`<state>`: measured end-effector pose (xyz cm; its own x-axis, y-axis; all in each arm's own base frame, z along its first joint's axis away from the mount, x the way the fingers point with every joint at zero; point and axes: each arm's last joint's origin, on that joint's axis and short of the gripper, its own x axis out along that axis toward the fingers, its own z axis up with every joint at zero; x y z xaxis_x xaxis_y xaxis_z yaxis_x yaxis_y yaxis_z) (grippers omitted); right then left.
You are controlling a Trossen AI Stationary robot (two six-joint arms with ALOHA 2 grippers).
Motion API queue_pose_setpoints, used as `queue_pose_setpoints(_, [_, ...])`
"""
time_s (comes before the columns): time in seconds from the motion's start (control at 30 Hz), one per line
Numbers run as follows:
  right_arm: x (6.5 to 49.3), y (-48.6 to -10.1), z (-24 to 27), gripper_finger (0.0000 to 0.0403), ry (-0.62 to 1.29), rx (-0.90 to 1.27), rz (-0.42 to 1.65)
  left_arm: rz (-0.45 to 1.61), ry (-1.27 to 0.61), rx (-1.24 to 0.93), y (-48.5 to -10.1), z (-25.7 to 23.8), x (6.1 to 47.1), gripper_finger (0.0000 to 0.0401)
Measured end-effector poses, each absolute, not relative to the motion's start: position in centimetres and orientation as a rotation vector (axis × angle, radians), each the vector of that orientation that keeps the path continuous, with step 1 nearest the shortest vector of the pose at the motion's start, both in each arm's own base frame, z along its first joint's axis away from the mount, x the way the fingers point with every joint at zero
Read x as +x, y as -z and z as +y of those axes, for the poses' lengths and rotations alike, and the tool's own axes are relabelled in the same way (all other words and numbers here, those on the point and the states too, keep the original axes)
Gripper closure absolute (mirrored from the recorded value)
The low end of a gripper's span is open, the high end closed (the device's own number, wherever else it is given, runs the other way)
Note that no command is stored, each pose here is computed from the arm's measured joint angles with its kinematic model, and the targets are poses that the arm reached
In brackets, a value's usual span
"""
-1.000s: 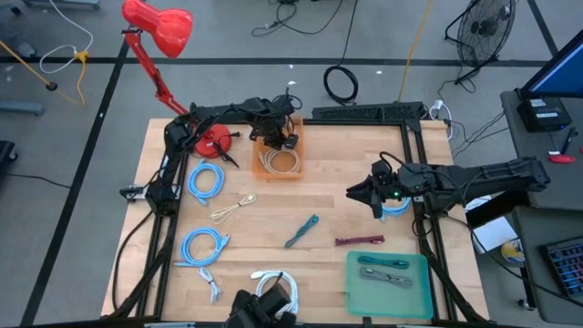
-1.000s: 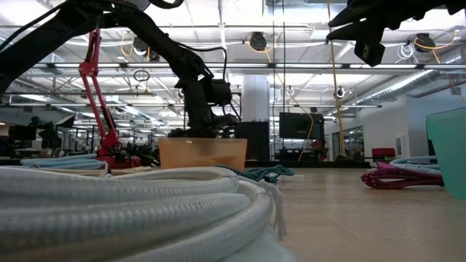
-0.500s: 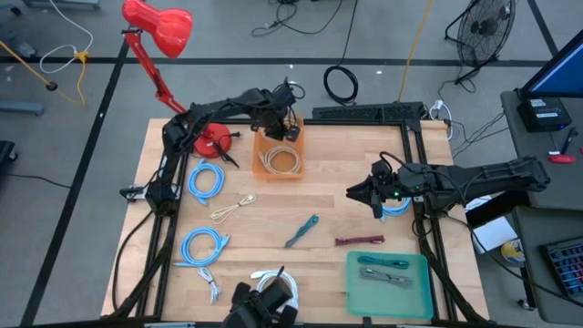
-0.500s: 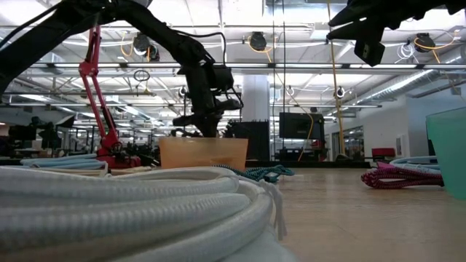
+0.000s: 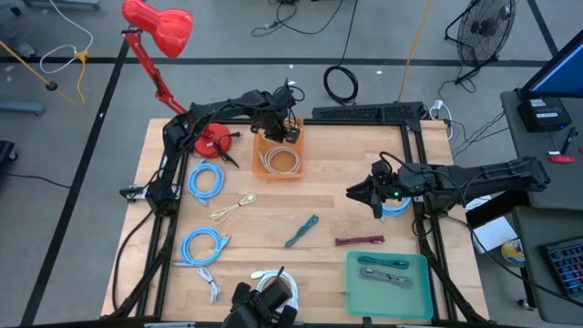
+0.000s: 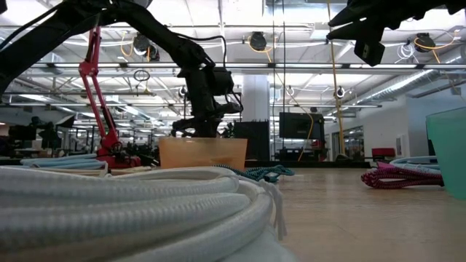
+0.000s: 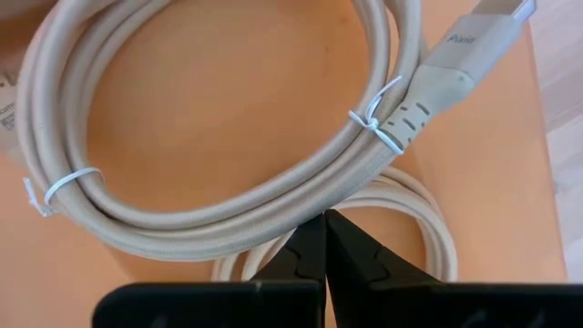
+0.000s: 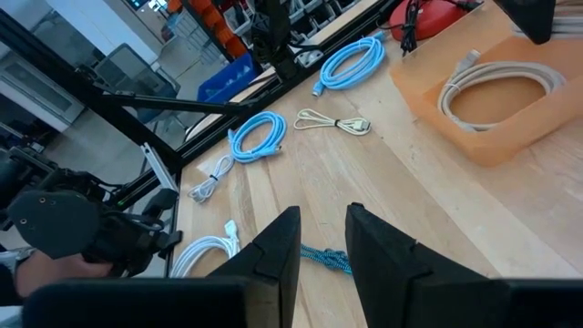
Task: Pick & Place USB Port
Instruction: Put the light brown wire cable into the orange bin
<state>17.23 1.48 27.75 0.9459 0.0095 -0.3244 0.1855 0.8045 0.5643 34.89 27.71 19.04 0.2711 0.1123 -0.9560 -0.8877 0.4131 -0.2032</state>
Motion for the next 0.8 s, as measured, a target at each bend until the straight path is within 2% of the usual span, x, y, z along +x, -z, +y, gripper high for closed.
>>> queue_pose_setpoints(0.3, [17.2,-27.8,1.5,0.0319,0.096,0.632,0.321,1.085,-0.804,-0.889,-18.9,27.7,34.9,0.0401])
queue_pose_setpoints(0.5, [17.3,-27.8,1.5,0.0319,0.095,0.633,0.317,1.138,-0.749,-0.965,-16.1,28.2,35.2,0.0401])
queue_pose_setpoints(0.8, [17.5,-27.6,1.5,0.0319,0.094,0.636,0.325,1.139,-0.741,-1.003,-15.6,28.5,35.0,0.0401])
